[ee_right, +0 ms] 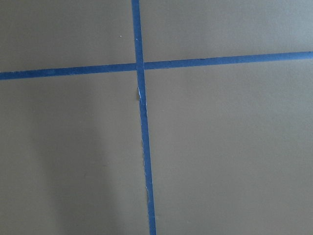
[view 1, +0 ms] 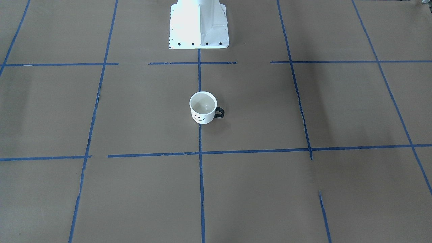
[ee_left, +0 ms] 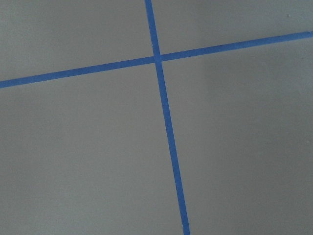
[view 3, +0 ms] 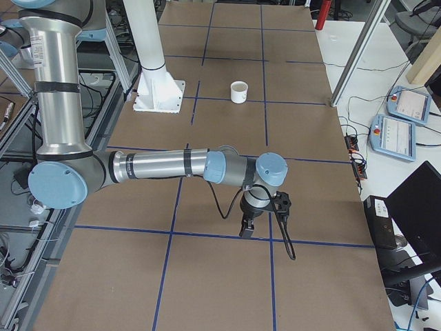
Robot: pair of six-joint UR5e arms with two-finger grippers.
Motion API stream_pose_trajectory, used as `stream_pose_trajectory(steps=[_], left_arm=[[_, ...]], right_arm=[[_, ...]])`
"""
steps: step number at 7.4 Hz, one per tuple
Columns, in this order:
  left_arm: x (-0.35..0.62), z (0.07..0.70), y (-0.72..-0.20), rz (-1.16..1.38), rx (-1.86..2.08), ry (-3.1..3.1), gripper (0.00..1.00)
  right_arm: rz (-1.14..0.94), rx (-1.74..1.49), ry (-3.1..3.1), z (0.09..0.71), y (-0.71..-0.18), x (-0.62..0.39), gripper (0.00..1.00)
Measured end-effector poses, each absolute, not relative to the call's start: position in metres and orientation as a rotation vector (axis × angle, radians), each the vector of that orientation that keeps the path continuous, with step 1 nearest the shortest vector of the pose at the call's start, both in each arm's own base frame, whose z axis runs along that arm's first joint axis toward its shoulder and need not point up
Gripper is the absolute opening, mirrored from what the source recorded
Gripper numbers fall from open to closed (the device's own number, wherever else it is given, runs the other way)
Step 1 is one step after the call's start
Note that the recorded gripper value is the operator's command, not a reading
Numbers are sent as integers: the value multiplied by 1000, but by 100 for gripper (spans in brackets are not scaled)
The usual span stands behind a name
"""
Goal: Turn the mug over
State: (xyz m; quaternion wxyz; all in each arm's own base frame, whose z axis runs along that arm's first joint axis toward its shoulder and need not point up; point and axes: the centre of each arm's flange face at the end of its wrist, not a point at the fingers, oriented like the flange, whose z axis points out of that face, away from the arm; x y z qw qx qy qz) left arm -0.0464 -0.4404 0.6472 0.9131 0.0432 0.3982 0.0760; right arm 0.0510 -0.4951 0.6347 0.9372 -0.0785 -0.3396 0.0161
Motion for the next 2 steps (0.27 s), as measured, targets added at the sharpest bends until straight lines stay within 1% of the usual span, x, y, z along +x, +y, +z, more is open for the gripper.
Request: stream_pose_trajectory(steps=[2], left_arm=[[-47,645,-441,157,93,823,100]], right_arm=[[33,-161,-694,635,-495,51,100]])
